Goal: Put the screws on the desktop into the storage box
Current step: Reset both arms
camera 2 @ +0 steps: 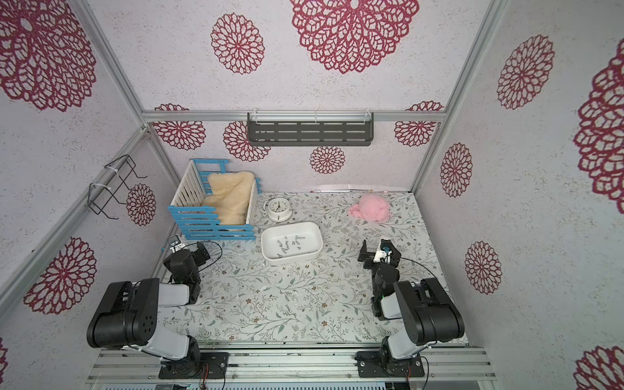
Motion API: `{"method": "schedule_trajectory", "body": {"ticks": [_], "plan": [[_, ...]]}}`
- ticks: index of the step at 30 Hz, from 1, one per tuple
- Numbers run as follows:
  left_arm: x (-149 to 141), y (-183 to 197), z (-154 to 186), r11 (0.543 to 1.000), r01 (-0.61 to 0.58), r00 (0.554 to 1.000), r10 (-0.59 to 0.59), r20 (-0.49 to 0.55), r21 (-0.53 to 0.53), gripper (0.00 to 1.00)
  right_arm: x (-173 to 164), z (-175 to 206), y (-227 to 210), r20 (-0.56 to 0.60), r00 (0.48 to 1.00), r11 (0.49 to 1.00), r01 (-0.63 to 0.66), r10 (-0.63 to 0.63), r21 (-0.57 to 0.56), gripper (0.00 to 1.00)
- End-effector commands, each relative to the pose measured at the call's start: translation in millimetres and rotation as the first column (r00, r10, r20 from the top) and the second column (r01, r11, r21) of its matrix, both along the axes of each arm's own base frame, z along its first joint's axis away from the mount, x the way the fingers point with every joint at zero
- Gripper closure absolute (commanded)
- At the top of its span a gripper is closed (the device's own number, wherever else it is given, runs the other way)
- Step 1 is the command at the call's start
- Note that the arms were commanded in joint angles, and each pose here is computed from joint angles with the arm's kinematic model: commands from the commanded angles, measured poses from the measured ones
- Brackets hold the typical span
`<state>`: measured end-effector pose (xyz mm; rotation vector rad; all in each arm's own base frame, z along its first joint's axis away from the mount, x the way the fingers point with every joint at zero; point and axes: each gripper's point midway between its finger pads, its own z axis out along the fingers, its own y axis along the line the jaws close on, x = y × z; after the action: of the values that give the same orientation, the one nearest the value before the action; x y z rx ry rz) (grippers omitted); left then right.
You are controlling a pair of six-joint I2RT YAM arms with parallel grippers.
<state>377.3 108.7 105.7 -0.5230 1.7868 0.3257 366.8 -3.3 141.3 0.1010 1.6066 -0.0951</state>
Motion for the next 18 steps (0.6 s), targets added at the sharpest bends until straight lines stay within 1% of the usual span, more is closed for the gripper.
{"method": "schedule_trajectory", "body": {"ticks": [1,6,18], "plan": [[13.0,-10.2,17.4,0.998,0.06,0.997,-0.061,0.038,0.03,0.03,3.8,16.4,-1.5,0.054,0.999,1.0,-0.001,0.001,-0.006,0.01],[13.3,-11.1,17.5,0.997,0.053,0.998,-0.055,0.025,0.055,0.03,3.9,16.5,-1.6,0.055,0.998,1.0,0.0,0.001,-0.006,0.01],[13.7,-11.5,18.3,0.997,0.054,0.998,-0.056,0.028,0.056,0.03,4.4,16.6,-1.5,0.054,0.999,1.0,-0.001,0.001,-0.007,0.01]]}}
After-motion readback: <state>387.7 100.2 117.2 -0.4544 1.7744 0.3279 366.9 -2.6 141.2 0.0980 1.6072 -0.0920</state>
